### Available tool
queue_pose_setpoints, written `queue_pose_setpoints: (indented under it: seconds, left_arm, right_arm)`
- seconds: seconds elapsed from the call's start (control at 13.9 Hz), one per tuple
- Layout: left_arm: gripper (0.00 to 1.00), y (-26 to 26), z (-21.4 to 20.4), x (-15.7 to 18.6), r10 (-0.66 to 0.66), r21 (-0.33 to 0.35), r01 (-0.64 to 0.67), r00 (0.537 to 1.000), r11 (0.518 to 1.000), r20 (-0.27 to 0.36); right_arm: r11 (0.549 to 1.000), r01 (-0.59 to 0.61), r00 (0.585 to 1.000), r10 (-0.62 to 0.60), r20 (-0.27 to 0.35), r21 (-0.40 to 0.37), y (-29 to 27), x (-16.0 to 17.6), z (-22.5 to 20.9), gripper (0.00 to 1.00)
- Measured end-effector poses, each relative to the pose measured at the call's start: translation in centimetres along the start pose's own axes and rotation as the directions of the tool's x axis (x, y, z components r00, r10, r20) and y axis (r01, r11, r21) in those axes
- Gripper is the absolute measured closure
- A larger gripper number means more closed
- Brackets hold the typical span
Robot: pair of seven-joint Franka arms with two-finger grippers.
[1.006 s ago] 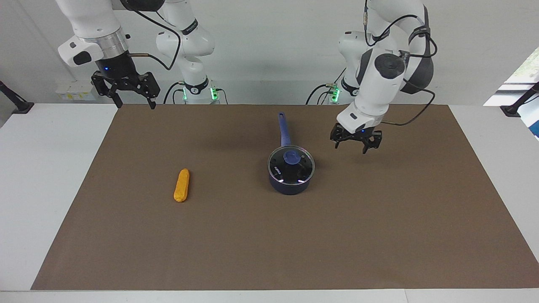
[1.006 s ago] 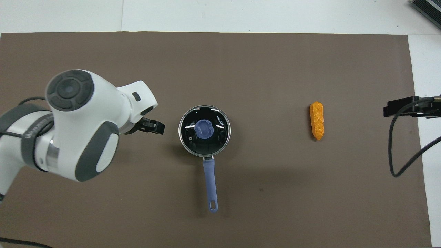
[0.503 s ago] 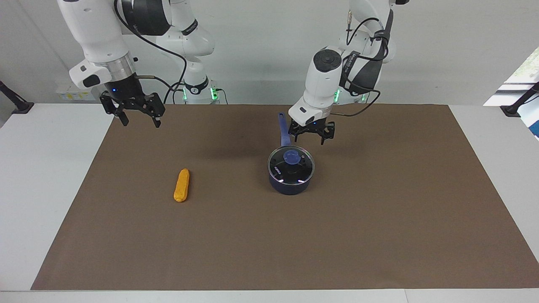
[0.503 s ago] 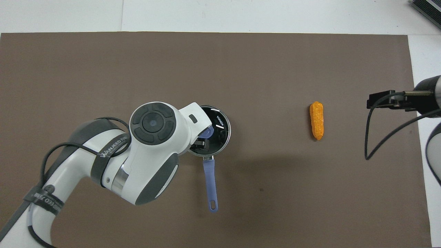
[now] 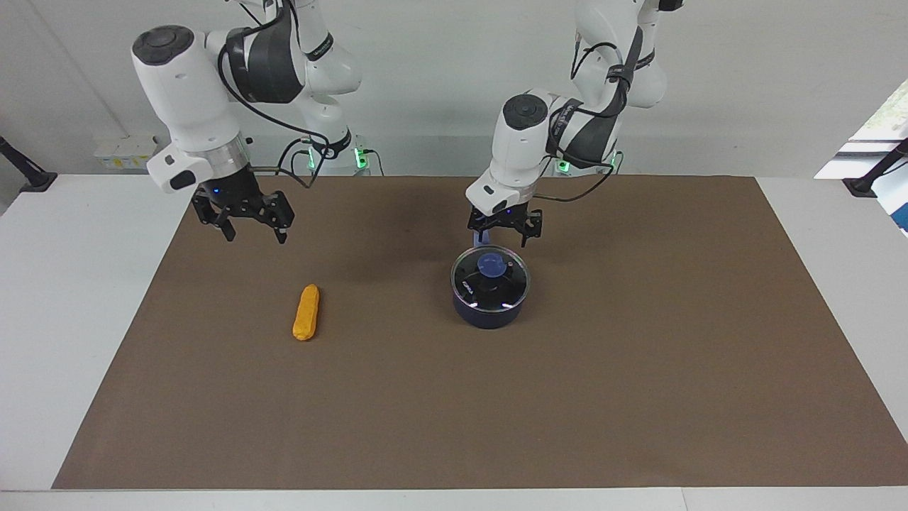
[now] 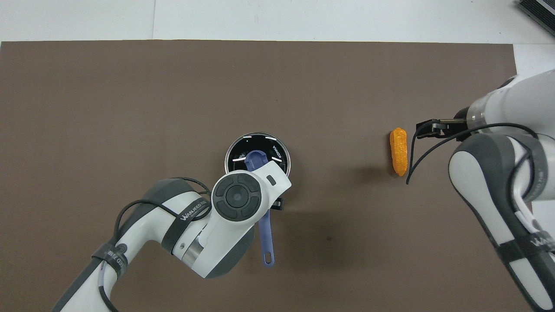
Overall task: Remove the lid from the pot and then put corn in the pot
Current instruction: 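Grasp the lid knob with the left gripper while the right gripper reaches the corn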
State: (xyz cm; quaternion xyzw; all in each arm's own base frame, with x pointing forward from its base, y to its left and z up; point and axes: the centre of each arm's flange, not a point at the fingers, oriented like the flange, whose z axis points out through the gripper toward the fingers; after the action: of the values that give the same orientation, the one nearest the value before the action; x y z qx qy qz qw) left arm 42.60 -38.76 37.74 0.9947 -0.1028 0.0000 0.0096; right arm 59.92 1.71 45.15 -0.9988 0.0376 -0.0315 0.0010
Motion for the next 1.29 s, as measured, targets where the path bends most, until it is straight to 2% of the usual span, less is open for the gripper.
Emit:
queue_pose_setpoints:
  seconds: [0.36, 0.65, 0.79, 1.01, 1.15, 1.22, 1.29]
  left_arm:
    - [0.00, 1.0, -1.1, -0.1, -0.022, -0.017, 0.022, 0.999, 1.000, -0.027]
    - [0.00, 1.3, -3.2, 1.7, -0.048, -0.043, 0.045, 0.997, 0.998, -0.068]
    - [0.00, 1.6, -4.1, 2.8, -0.054, -0.047, 0.051, 0.996, 0.998, -0.074]
    - [0.00, 0.8, -3.8, 4.4, -0.083, -0.043, 0.080, 0.994, 0.996, -0.072]
    - [0.00, -1.0, -3.5, 6.0, -0.117, -0.039, 0.114, 0.990, 0.993, -0.074]
    - [0.00, -1.9, -3.4, 6.7, -0.132, -0.038, 0.129, 0.988, 0.991, -0.075]
    - [0.00, -2.4, -3.4, 7.3, -0.141, -0.036, 0.138, 0.987, 0.990, -0.076]
  right_arm:
    - [1.000, 0.010, 1.000, -0.010, 0.010, 0.000, -0.8, 1.0, 8.7, 0.00]
    - [1.000, 0.009, 1.000, -0.009, 0.008, 0.000, -0.6, -0.5, 12.5, 0.00]
    - [1.000, 0.011, 1.000, -0.011, 0.009, 0.001, -0.6, -0.9, 13.6, 0.15]
    - [1.000, 0.026, 1.000, -0.026, 0.013, 0.001, -1.5, -1.3, 14.5, 0.20]
    - [0.999, 0.035, 0.999, -0.035, 0.012, 0.002, -2.0, -1.5, 14.9, 0.40]
    - [0.999, 0.036, 0.999, -0.036, 0.009, 0.002, -2.1, -1.6, 15.0, 0.40]
    - [0.999, 0.038, 0.999, -0.038, 0.009, 0.003, -2.1, -1.6, 15.1, 0.45]
